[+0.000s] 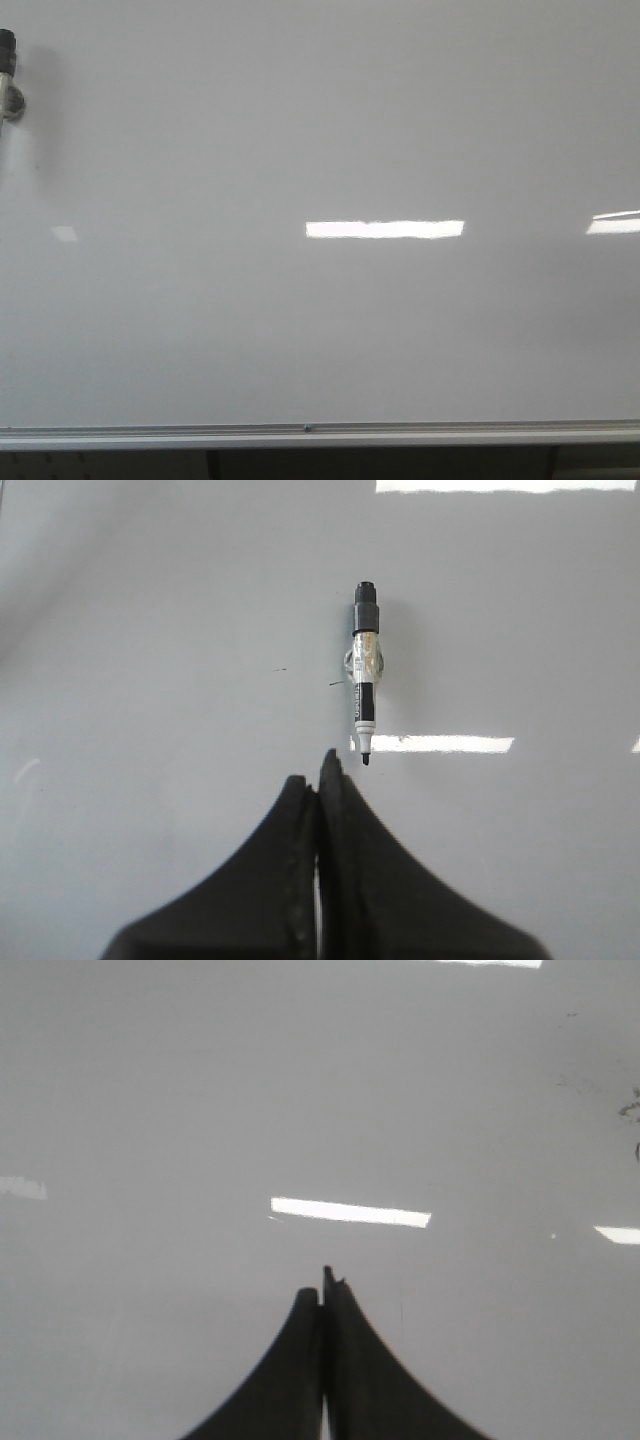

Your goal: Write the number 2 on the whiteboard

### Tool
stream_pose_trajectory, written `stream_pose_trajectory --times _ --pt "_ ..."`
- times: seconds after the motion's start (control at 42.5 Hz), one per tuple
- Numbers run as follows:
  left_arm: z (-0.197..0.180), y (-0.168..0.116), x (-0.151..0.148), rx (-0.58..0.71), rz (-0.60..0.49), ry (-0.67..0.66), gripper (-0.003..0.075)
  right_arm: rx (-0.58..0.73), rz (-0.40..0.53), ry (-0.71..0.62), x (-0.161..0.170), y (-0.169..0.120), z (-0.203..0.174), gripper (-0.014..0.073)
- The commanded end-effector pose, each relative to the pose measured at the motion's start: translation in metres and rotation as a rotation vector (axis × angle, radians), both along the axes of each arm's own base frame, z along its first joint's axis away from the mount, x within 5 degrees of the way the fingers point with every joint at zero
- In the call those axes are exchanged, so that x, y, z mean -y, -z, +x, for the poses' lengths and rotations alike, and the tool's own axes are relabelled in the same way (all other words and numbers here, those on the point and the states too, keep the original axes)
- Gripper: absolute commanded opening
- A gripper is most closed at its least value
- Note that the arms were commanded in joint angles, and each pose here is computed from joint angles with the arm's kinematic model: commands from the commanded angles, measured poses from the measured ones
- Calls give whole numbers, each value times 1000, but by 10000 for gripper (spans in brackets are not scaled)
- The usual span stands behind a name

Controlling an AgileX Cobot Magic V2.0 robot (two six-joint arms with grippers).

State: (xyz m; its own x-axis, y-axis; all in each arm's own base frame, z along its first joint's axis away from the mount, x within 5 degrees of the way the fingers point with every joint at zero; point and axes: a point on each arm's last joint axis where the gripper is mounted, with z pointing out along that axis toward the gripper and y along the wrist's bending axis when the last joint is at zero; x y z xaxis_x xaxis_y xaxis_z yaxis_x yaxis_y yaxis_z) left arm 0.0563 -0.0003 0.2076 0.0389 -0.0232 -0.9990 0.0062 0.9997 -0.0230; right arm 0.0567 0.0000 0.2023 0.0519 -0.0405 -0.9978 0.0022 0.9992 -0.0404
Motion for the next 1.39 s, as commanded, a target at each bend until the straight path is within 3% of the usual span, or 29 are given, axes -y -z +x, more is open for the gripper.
stream_pose_trajectory --times 0.0,0.282,0.424,0.659,1.059,1.176,1.365 --pt "-1 1 1 100 -10 13 -20 116 -1 1 0 -12 -3 -70" --pt "-3 -9 0 198 -47 15 -20 124 6 1 0 -12 -3 -70" --pt "-5 -17 0 225 -58 16 -20 128 75 -5 0 -21 -5 -70" --pt "-20 -74 0 295 -60 20 -20 131 89 -26 -1 -67 -16 -70" --pt "-15 -156 0 127 -20 6 -20 -60 78 -47 -4 -140 -2 -70" --pt "-4 -165 0 55 -20 5 -20 -118 76 -47 -4 -148 10 -70" --pt "20 -155 0 -76 -18 3 -20 -225 57 -38 -4 -142 32 -70"
